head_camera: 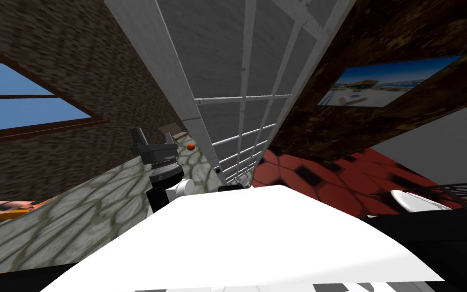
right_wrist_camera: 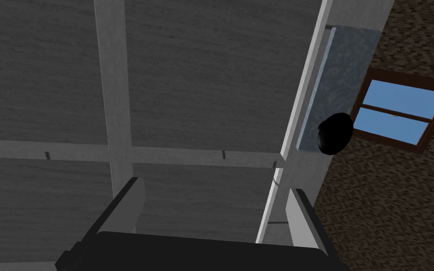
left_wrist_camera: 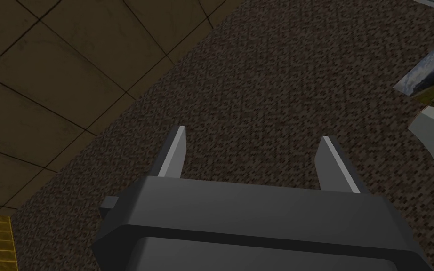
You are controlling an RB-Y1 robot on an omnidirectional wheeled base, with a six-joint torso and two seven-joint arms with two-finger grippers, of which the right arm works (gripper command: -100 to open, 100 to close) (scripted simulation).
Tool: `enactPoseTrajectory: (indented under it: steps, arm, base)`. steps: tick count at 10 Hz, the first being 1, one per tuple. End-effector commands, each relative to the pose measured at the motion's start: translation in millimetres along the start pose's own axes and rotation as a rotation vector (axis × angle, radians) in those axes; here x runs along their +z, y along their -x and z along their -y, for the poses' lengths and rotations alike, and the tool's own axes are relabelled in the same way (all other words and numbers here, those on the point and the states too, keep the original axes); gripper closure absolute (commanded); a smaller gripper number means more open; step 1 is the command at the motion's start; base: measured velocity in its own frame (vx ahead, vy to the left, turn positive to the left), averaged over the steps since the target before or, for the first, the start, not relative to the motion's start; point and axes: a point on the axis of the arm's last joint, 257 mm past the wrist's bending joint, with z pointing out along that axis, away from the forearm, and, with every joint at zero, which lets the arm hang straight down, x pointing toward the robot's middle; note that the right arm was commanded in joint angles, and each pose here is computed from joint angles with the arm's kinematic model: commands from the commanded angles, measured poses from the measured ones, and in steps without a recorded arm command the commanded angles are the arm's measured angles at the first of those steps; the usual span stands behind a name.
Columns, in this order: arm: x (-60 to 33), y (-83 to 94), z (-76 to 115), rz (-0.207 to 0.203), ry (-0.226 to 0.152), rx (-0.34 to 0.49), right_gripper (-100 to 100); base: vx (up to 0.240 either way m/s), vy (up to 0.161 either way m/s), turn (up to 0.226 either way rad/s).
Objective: Push the door open
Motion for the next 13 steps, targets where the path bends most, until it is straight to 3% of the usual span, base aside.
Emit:
enactPoseTrajectory:
  steps: [1, 13]
  arm:
    - [3.8, -2.6, 3.5, -0.001, 0.017, -0.008, -100]
    - [33.6, -12.2, 22.4, -0.018, 0.133, -0.046, -100]
  base:
    - [0.056, -0.096, -0.189]
    - [0.046, -0.05, -0.154]
